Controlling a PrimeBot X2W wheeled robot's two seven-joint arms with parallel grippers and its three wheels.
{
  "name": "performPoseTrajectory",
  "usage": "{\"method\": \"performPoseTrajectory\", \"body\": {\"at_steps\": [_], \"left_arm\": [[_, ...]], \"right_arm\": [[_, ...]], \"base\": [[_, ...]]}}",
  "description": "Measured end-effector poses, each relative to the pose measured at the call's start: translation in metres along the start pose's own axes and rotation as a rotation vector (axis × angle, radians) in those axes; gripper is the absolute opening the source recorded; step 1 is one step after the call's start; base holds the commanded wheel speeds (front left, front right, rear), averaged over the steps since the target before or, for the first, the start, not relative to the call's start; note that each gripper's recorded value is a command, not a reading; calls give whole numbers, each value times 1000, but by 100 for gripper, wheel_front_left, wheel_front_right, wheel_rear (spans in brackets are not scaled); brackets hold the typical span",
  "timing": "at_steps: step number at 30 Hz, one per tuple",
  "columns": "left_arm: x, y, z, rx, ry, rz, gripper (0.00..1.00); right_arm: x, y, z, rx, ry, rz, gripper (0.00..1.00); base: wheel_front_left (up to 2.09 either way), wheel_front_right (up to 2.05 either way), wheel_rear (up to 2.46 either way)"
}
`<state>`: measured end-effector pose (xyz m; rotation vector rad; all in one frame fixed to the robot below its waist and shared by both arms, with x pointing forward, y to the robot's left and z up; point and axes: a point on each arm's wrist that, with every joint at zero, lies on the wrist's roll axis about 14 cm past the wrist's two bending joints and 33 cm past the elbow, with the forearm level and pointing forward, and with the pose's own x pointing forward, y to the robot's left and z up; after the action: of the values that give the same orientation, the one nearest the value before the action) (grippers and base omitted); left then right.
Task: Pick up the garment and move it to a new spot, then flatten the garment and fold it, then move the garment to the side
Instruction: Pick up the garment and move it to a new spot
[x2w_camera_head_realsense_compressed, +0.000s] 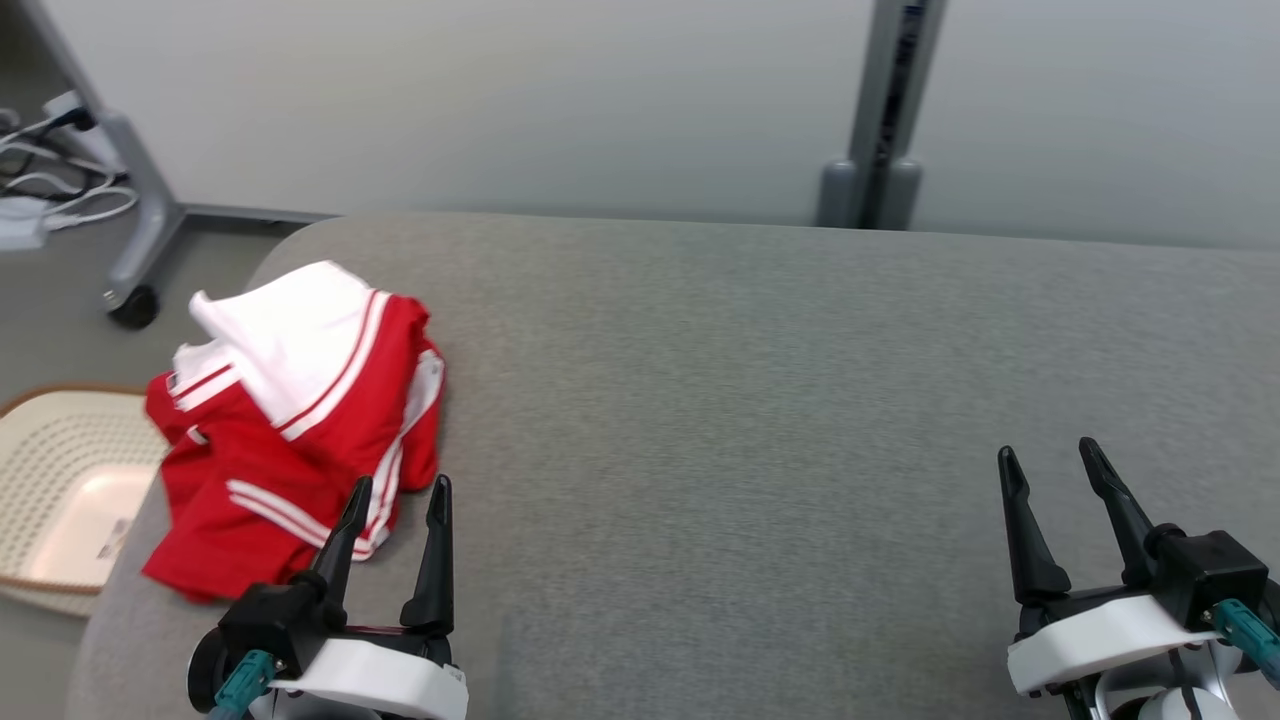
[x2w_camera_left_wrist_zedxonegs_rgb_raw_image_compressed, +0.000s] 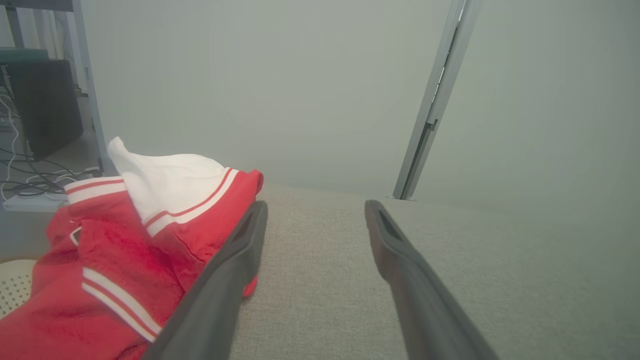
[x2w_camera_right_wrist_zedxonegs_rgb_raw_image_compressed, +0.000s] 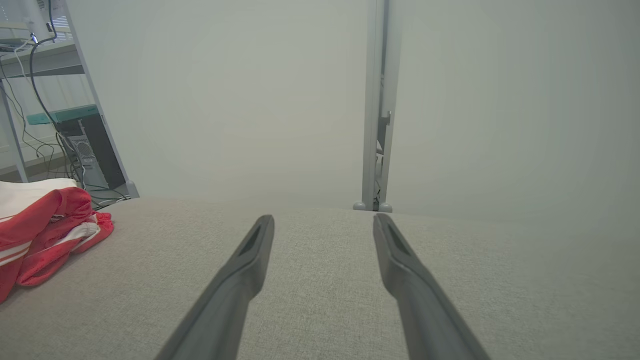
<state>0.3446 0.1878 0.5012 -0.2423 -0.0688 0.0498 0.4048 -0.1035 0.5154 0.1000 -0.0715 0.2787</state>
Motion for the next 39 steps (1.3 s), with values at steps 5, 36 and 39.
{"method": "performPoseTrajectory", "body": {"at_steps": [5, 36, 39], "left_arm": [[-17, 29, 8, 22, -20, 89, 100], [-129, 140, 62, 72, -193, 535, 100], [-128, 138, 61, 69, -194, 523, 100]], "right_arm": [[17, 31, -4, 12, 3, 95, 100], [37, 196, 2, 54, -23, 560, 100], [34, 194, 2, 50, -21, 555, 100]], "base": [[0, 0, 0], [0, 0, 0], [0, 0, 0]]}}
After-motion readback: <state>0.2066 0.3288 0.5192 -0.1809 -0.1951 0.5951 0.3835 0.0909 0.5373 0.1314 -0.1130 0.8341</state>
